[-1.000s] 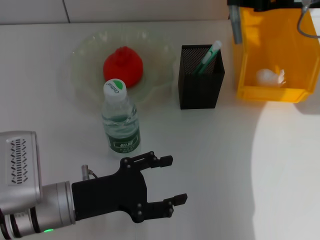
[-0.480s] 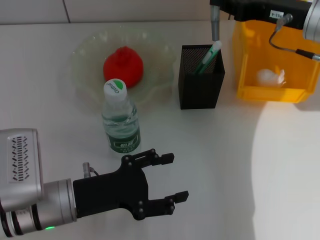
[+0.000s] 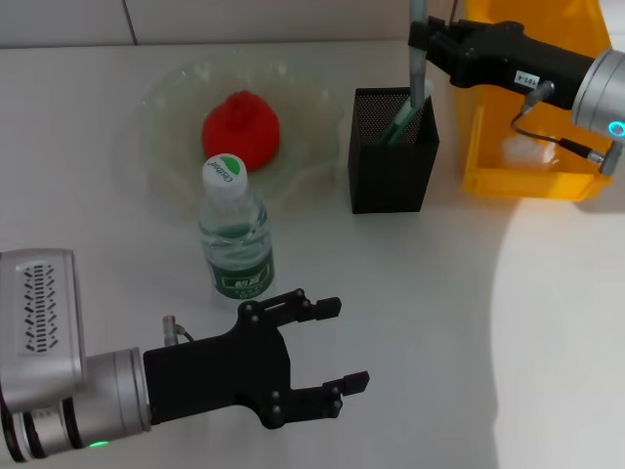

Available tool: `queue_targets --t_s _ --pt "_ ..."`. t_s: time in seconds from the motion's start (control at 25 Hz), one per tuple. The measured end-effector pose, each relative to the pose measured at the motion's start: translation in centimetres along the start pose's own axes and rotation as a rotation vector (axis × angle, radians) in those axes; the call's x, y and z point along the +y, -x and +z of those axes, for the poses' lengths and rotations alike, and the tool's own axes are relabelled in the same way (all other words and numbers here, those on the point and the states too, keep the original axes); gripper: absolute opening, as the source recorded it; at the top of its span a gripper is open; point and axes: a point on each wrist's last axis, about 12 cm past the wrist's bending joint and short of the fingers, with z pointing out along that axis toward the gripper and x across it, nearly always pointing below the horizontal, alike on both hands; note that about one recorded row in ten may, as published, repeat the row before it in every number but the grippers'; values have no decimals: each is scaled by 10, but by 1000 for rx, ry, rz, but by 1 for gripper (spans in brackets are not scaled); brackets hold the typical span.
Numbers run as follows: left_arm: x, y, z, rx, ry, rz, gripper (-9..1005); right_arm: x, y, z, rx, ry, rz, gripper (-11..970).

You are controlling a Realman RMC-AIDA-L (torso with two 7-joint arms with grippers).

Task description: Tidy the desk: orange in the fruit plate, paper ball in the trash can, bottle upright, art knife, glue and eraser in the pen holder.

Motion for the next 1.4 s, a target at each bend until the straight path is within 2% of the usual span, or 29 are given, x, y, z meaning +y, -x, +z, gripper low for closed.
queue_targets --t_s 0.16,0.68,0.92,1.08,1.16,1.24,1.4 --pt "0 0 0 0 0 -1 788 1 -11 4 5 2 -30 175" --pt "0 0 0 0 -2 0 788 5 -22 7 28 24 -84 208" --pt "0 0 1 0 -3 2 788 8 -29 0 28 45 -85 224" --pt "0 1 0 -1 -4 -1 788 12 -30 -13 -24 81 -64 234" --pt "0 0 -1 -3 -2 -3 788 16 -29 -29 -85 108 -45 474" --pt "-1 0 -2 -5 1 -4 788 17 -29 -36 -106 117 -42 550" --pt "-1 0 -5 -14 9 -13 788 21 -31 -77 -208 133 -24 703"
